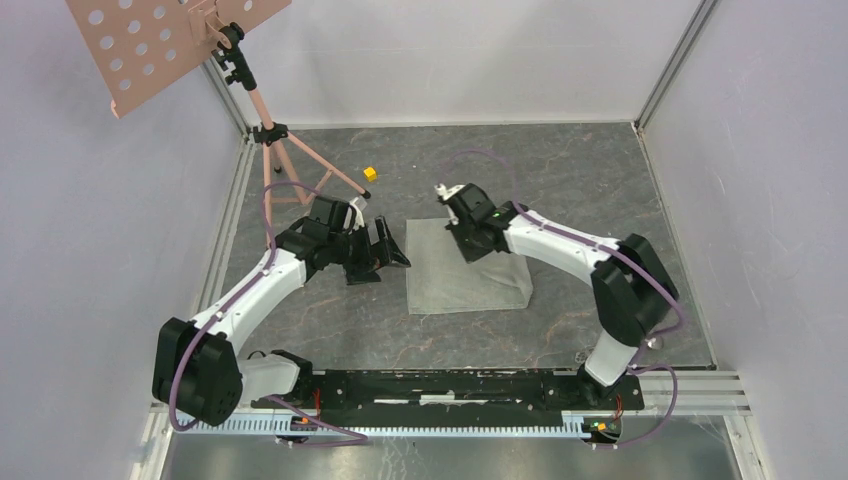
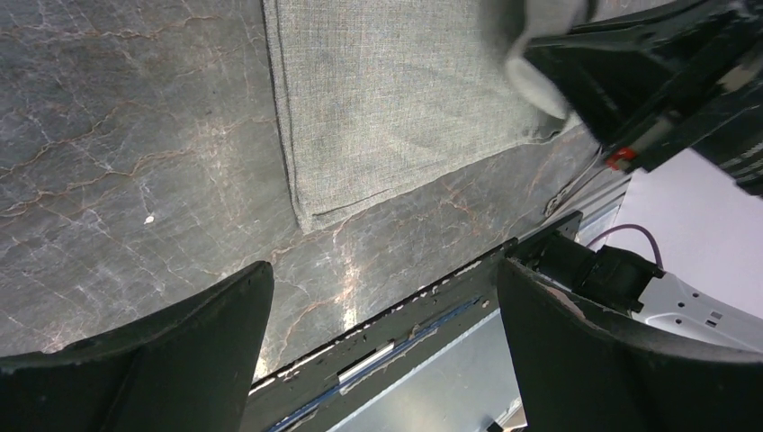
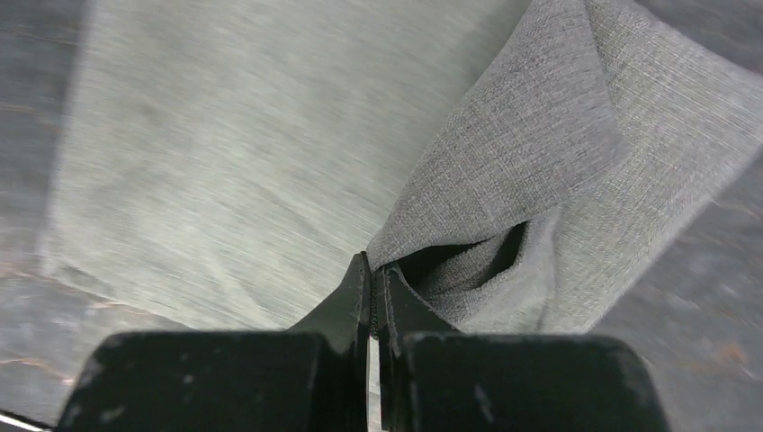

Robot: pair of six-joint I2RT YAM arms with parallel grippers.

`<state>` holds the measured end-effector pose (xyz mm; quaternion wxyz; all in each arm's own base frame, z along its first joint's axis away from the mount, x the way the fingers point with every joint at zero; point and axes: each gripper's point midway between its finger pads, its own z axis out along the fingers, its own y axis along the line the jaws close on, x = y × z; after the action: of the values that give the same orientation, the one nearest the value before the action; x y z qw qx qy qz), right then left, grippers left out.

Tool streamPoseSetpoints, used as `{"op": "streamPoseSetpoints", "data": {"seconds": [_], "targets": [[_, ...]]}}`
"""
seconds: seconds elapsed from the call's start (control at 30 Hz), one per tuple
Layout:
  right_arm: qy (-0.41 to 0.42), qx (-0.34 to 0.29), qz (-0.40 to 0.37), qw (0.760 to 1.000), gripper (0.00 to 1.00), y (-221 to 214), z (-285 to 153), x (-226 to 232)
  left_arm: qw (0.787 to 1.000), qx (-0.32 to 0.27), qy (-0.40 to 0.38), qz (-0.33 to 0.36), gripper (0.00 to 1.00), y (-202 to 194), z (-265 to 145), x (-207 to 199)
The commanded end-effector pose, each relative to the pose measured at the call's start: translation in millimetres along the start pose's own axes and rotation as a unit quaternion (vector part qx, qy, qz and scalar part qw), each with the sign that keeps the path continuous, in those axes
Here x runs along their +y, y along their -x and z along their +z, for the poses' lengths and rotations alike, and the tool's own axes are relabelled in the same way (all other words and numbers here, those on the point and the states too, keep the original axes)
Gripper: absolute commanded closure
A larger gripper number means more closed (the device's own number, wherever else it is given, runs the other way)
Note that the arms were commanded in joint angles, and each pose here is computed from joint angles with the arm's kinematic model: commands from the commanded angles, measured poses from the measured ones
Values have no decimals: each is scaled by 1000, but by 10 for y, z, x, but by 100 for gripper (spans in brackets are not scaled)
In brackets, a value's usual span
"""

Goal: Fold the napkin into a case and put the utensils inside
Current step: Fold the rectangle-folded napkin at the center of the board.

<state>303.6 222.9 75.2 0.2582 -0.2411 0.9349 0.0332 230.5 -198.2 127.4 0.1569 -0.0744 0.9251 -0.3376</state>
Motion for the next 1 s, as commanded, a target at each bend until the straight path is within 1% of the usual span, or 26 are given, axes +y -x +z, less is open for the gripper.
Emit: {"op": "streamPoseSetpoints", "data": {"seconds": [0.0, 0.2, 0.43, 0.5, 0.53, 0.6, 0.67, 0.7, 0.77, 0.83, 0.9, 0.97], "targets": [[64, -28, 13, 997, 99, 356, 51, 556, 1000, -24, -8, 16, 0, 50, -87, -21], [102, -33, 27, 994, 100, 498, 95, 888, 999, -31, -3, 13, 0, 54, -132, 20], [106, -28, 35, 993, 100, 456, 179, 939, 999, -32, -3, 9, 0, 55, -139, 40], [109, -29, 37, 993, 97, 471, 204, 956, 999, -32, -4, 10, 0, 55, -143, 36], [115, -30, 37, 992, 92, 481, 223, 980, 999, -33, -5, 9, 0, 63, -146, 35], [141, -27, 38, 989, 72, 496, 236, 1070, 999, -34, -2, 8, 0, 63, -140, 53], [165, -35, 38, 985, 57, 571, 168, 1135, 999, -36, 0, 8, 0, 62, -133, 70], [177, -46, 39, 982, 51, 629, 104, 1153, 999, -37, 1, 8, 0, 65, -131, 80], [191, -81, 40, 977, 34, 767, -101, 1120, 999, -37, 2, 7, 0, 54, -115, 99], [204, -104, 44, 972, 26, 850, -287, 1041, 1000, -30, 0, 5, 0, 26, -92, 110], [218, -115, 55, 968, 24, 863, -397, 911, 1000, -23, -6, 2, 0, 1, -65, 112], [214, -128, 71, 966, 20, 842, -430, 720, 1000, -21, -13, -3, 0, -6, -44, 96]]}}
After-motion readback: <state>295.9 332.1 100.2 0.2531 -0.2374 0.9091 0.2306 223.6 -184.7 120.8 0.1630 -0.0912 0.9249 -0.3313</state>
